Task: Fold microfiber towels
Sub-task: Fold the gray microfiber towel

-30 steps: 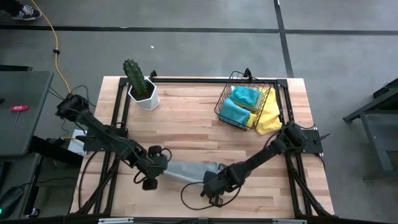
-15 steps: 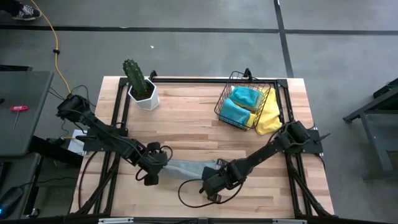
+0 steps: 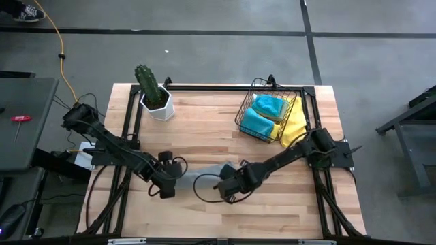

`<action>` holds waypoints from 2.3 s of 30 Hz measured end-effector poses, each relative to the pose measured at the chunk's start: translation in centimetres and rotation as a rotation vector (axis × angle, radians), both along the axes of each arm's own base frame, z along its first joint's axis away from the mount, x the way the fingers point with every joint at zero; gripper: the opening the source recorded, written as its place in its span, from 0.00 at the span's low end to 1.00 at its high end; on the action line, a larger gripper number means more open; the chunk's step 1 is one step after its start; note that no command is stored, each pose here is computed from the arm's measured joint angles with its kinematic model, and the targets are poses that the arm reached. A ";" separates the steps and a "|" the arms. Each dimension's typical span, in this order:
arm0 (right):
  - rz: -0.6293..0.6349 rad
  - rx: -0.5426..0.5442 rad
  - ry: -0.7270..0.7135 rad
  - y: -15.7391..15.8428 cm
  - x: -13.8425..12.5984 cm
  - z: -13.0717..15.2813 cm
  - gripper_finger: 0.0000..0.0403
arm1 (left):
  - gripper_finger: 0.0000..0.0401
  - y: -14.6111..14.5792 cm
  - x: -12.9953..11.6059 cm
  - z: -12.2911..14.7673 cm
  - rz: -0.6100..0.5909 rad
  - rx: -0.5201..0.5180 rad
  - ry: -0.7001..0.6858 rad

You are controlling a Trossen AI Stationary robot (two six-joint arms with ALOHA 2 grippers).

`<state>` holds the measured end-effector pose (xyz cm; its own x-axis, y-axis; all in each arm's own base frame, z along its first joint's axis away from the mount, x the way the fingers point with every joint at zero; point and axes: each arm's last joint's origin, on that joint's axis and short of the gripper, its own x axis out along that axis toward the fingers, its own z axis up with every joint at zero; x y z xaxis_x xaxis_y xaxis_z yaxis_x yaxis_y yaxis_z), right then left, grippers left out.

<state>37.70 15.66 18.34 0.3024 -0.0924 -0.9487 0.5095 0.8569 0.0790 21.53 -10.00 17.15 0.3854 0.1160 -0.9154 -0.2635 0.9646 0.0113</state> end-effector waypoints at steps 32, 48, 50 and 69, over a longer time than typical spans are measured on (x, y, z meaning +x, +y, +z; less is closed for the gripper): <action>-0.135 -0.149 -0.146 -7.0 3.3 0.5 0.40 | 0.03 -1.6 -3.0 -1.7 0.099 0.091 -0.002; -0.008 -0.366 -0.128 -7.6 3.3 0.6 0.40 | 0.31 -0.7 -4.0 -1.2 0.112 0.220 0.104; 0.039 -0.384 -0.109 -7.4 3.2 0.6 0.40 | 0.33 -0.8 -3.9 -0.5 0.098 0.231 0.097; -0.056 -0.233 -0.043 -6.5 2.2 0.1 0.40 | 0.36 -1.7 -6.1 -3.1 -0.059 0.069 -0.317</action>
<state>39.93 9.15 18.48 0.3300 -0.3247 -0.8864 0.5569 0.8251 -0.0949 15.38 -11.72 14.07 0.6581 0.1424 -0.7394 -0.2078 0.9782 0.0034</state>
